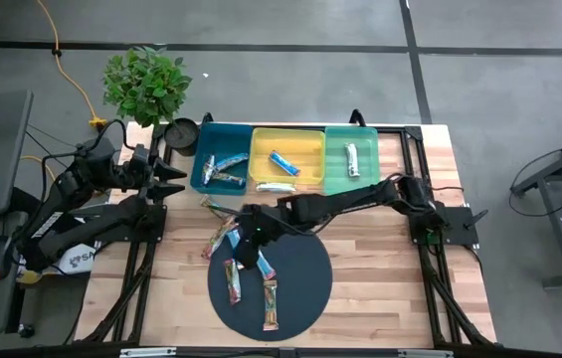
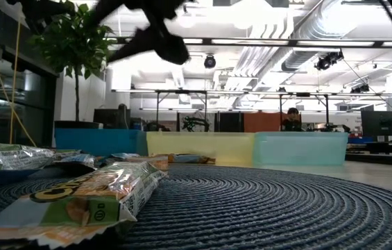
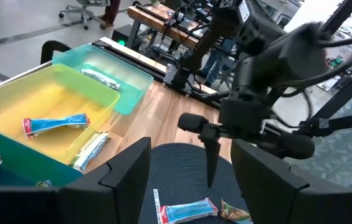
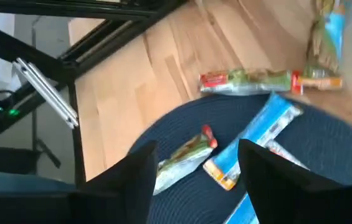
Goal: Pick and place Granola Bars by type
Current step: Put the red granola bar into the yellow bin
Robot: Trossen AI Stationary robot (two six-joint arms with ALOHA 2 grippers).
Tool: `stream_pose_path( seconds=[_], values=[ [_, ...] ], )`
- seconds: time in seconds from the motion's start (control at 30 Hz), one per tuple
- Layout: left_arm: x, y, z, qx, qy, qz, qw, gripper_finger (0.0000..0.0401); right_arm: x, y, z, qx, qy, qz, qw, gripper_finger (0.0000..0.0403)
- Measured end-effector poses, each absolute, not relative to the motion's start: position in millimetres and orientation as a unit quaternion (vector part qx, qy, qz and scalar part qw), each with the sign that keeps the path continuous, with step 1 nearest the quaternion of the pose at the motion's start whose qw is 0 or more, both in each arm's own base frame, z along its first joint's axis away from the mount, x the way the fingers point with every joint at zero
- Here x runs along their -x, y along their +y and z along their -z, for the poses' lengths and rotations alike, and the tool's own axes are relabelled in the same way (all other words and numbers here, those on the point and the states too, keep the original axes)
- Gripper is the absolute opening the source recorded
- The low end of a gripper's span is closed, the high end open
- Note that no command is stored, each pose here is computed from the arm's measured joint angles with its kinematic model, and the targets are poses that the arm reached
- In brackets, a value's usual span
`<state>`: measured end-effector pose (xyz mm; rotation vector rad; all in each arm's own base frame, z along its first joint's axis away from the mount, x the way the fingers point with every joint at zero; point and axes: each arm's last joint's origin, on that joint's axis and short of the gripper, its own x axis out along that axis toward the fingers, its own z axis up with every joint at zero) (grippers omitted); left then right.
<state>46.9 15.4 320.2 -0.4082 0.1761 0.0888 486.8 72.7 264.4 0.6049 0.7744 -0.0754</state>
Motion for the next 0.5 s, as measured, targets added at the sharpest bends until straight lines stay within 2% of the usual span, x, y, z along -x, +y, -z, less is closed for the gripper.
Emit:
stream_pose_path(
  seconds=[0.1,0.2,0.27,0.4,0.5],
  values=[
    [-46.9,15.5,-320.3,0.207,0.087,-0.045,0.973,0.0218,-501.9,72.7,-268.1,-0.259,0.398,0.044,0.879,0.0206],
    [-46.9,15.5,-320.3,0.209,0.087,-0.046,0.973,0.0218,-515.2,73.5,-249.7,-0.236,0.455,0.068,0.856,0.0206],
    [-46.9,15.5,-320.2,0.210,0.087,-0.046,0.973,0.0218,-512.6,74.3,-229.3,-0.266,0.478,0.091,0.832,0.0206],
    [-46.9,15.6,-320.2,0.210,0.087,-0.046,0.973,0.0218,-495.1,72.9,-196.4,-0.324,0.549,0.170,0.751,0.0206],
    [-46.9,15.8,-320.2,0.208,0.086,-0.051,0.973,0.0218,-495.7,74.0,-187.0,-0.325,0.546,0.165,0.755,0.0205]
  ],
)
